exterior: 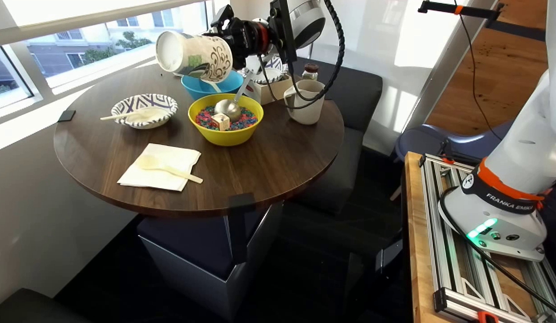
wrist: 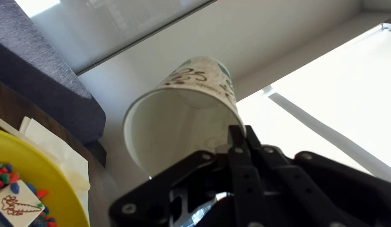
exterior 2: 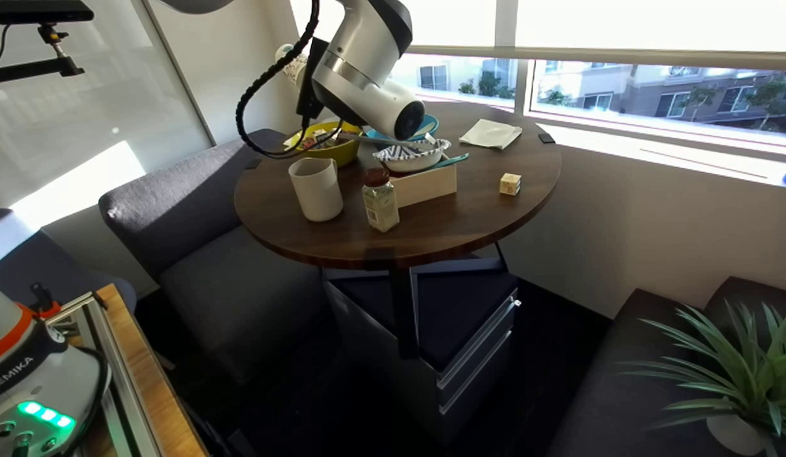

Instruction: Pour the contents from the cup into the yellow bowl

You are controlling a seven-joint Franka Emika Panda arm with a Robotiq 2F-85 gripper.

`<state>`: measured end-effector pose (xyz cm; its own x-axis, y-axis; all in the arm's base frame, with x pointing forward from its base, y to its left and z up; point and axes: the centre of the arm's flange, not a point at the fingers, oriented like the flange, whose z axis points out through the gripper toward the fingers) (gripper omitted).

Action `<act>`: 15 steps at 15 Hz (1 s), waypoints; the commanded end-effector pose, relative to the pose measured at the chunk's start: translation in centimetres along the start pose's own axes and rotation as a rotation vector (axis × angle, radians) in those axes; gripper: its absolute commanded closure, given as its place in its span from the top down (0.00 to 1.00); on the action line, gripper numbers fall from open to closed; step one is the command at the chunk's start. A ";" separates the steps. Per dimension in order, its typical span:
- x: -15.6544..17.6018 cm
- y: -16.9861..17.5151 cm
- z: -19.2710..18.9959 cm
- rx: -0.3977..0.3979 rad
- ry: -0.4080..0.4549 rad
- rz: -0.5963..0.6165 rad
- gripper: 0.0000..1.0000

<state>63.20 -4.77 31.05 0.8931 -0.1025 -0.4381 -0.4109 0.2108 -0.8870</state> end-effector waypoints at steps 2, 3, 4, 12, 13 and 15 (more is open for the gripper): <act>-1.4 -4.9 3.5 -0.182 -0.037 -0.031 0.01; -2.1 -6.5 4.7 -0.225 -0.049 -0.040 0.01; -2.7 -7.8 5.8 -0.273 -0.062 -0.046 0.01; -3.3 -13.3 10.1 -0.701 -0.133 -0.127 0.01; -2.9 -13.3 10.2 -0.755 -0.134 -0.148 0.01; -1.7 -13.0 10.5 -0.861 -0.141 -0.171 0.01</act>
<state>66.18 2.47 45.85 0.9452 0.0286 -0.3252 -0.2703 -0.4898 -0.8289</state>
